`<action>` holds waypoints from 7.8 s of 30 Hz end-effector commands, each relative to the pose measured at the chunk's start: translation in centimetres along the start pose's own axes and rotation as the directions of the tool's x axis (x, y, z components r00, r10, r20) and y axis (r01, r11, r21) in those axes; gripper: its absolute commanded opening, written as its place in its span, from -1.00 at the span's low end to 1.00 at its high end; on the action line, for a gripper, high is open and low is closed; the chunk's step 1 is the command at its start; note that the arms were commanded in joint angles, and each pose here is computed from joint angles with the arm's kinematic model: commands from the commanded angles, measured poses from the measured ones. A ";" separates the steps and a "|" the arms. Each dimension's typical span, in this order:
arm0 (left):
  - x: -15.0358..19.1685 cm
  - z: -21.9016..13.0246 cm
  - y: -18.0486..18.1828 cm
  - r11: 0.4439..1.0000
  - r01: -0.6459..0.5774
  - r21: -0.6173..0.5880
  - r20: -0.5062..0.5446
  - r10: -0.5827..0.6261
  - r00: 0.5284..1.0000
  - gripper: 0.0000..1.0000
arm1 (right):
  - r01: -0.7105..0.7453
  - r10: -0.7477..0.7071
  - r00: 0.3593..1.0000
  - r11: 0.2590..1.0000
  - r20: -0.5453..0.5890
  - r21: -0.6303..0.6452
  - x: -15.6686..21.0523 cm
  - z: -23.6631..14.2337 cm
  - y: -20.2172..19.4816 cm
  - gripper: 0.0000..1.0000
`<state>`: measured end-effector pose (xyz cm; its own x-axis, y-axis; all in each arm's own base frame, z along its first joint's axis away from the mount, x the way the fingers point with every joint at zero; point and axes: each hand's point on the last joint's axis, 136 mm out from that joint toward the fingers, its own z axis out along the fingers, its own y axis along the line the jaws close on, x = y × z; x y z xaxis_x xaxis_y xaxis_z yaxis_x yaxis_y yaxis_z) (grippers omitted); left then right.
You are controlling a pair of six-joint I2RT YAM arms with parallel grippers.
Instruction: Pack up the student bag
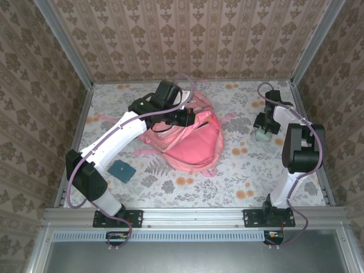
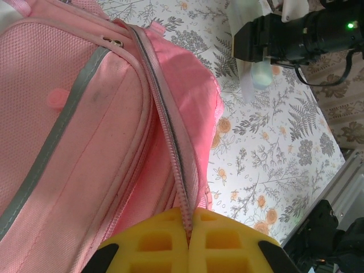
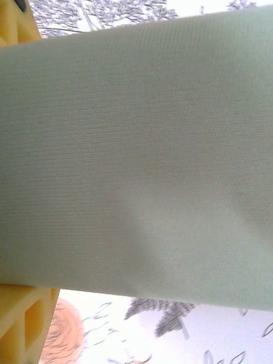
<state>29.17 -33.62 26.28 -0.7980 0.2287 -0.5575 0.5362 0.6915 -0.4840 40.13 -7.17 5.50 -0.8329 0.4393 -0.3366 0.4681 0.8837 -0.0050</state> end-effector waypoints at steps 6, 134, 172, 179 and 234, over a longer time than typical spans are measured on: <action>-3.3 -1.9 -1.2 0.998 -0.010 0.057 0.109 0.004 0.994 -1.00 | 0.006 0.010 0.994 0.988 0.107 -0.152 2.7 -8.4 3.6 0.29; 9.6 -10.6 43.2 0.549 0.715 -0.433 0.329 -0.642 0.693 0.02 | 0.198 -0.087 0.976 0.743 0.200 -0.639 12.8 -18.8 22.0 0.78; 12.7 -3.7 30.9 0.678 0.302 -0.671 0.000 -0.406 0.914 -0.33 | 0.195 -0.104 0.978 0.756 0.179 -0.626 14.7 -18.4 21.4 0.77; 14.0 -3.3 31.6 0.652 0.269 -0.709 -0.040 -0.417 0.908 -0.47 | 0.190 -0.097 0.979 0.761 0.182 -0.621 14.8 -18.5 20.9 0.77; 14.0 -6.4 16.9 0.825 0.078 -0.560 -0.026 -0.111 0.993 -0.89 | 0.156 -0.061 0.985 0.729 0.163 -0.666 12.3 -20.4 25.2 -1.00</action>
<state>26.47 -13.59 14.34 -0.8690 0.1338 -0.4763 0.1956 0.9772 -0.0823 33.60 21.76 15.94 -0.8361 0.3547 -0.4185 0.1071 0.8537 0.5096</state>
